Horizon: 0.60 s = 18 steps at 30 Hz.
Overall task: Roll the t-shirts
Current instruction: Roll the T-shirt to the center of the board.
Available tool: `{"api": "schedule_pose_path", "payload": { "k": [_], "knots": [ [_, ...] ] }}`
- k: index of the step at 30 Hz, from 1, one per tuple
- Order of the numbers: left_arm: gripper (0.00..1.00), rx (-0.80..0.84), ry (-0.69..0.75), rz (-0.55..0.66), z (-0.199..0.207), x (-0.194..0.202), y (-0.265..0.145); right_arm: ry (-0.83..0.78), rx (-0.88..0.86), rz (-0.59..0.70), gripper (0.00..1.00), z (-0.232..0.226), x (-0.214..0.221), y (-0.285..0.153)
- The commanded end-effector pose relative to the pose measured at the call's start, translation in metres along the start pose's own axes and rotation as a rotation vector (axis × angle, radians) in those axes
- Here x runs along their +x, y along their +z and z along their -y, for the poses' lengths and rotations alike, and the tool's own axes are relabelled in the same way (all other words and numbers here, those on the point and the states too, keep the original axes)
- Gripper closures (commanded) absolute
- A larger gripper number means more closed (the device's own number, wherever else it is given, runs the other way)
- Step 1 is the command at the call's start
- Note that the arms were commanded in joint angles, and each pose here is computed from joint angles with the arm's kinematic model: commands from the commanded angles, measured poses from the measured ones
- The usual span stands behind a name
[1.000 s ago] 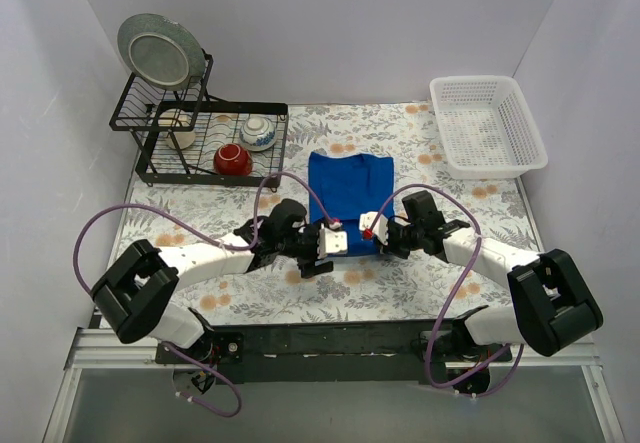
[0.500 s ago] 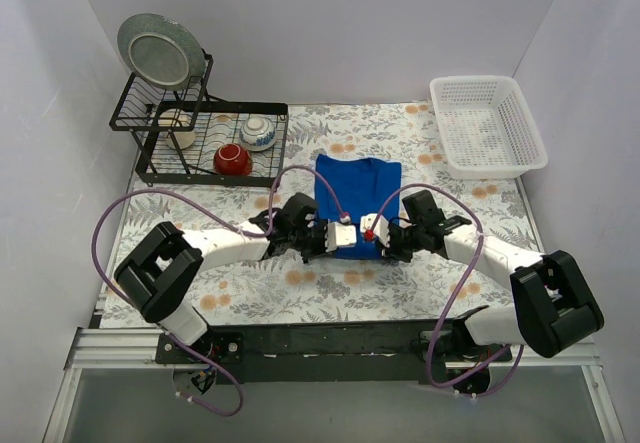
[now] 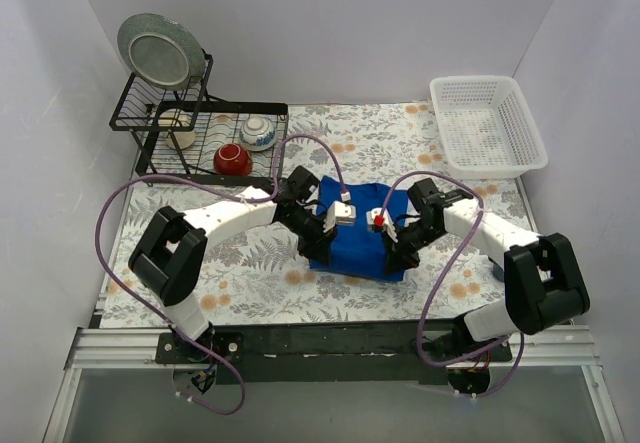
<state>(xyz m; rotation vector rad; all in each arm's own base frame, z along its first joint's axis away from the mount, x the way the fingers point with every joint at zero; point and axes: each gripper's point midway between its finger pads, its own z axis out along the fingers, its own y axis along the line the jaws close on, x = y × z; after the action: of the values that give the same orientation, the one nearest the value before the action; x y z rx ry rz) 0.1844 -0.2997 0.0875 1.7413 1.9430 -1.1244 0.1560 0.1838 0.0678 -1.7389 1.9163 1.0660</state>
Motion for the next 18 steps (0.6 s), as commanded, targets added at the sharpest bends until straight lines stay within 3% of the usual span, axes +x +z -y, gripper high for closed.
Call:
{"api": "schedule_pose_path", "payload": {
  "k": [1,18],
  "knots": [
    [1.00,0.063,-0.058,-0.033,0.003,0.003,-0.009,0.181,-0.123,-0.065,0.99,-0.022,0.023,-0.014],
    [1.00,-0.012,-0.095,-0.066,-0.065,0.022,0.012,0.413,-0.265,0.009,0.99,0.024,0.030,-0.012]
  ]
}}
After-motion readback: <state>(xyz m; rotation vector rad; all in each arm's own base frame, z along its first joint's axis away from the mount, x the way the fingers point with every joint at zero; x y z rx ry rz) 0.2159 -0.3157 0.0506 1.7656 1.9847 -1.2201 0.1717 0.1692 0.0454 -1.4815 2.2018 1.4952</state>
